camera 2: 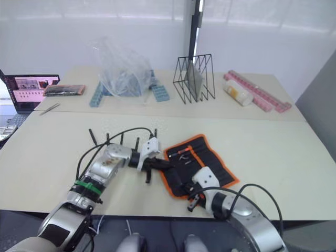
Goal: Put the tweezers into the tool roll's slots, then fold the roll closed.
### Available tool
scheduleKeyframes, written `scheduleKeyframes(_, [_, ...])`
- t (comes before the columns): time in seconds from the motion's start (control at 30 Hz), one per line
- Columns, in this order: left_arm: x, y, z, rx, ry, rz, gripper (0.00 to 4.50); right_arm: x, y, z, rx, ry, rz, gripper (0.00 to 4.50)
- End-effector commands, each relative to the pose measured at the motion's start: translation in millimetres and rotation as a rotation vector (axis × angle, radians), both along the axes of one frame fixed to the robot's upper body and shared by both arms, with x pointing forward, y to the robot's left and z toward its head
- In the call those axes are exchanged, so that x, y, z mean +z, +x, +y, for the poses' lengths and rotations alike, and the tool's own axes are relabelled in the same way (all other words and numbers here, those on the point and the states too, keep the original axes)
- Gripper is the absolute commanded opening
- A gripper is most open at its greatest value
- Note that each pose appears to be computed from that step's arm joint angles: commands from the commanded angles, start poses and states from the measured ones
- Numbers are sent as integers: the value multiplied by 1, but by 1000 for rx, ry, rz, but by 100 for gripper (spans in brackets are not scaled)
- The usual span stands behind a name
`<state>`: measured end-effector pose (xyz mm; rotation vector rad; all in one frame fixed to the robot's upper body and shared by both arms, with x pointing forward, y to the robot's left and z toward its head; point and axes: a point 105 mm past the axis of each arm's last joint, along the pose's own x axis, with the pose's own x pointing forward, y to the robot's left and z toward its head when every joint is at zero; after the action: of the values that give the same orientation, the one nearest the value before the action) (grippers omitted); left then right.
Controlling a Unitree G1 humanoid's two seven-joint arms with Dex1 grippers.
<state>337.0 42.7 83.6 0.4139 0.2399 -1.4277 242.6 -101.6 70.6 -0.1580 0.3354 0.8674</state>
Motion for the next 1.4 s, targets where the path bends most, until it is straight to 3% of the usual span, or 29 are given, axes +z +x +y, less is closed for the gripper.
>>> scheduleKeyframes(0.03, [-29,-3,6,15,105,-2,3,13,2,4,35,48,-12,0])
scheduleKeyframes(0.2, [-36,-4,11,3,135,-22,3,41,29,12,39,93,-132,0])
scheduleKeyframes(0.3, [-37,-3,12,2,137,-25,3,39,38,18,49,88,-143,0])
scheduleKeyframes(0.47, [-37,-3,12,7,136,-33,3,15,56,20,44,28,-111,0])
scheduleKeyframes(0.7, [-35,1,15,28,135,-43,3,-27,38,8,72,-55,-7,0])
scheduleKeyframes(1.0, [-37,0,18,32,143,-43,3,-45,14,-1,77,-120,44,0])
scheduleKeyframes(1.23, [-38,0,18,29,146,-44,3,-40,1,-10,64,-170,-20,0])
scheduleKeyframes(1.33, [-38,0,18,25,144,-45,3,-20,11,-7,34,-106,-89,0])
scheduleKeyframes(1.4, [-38,0,16,20,141,-46,3,9,23,0,8,-3,-179,0])
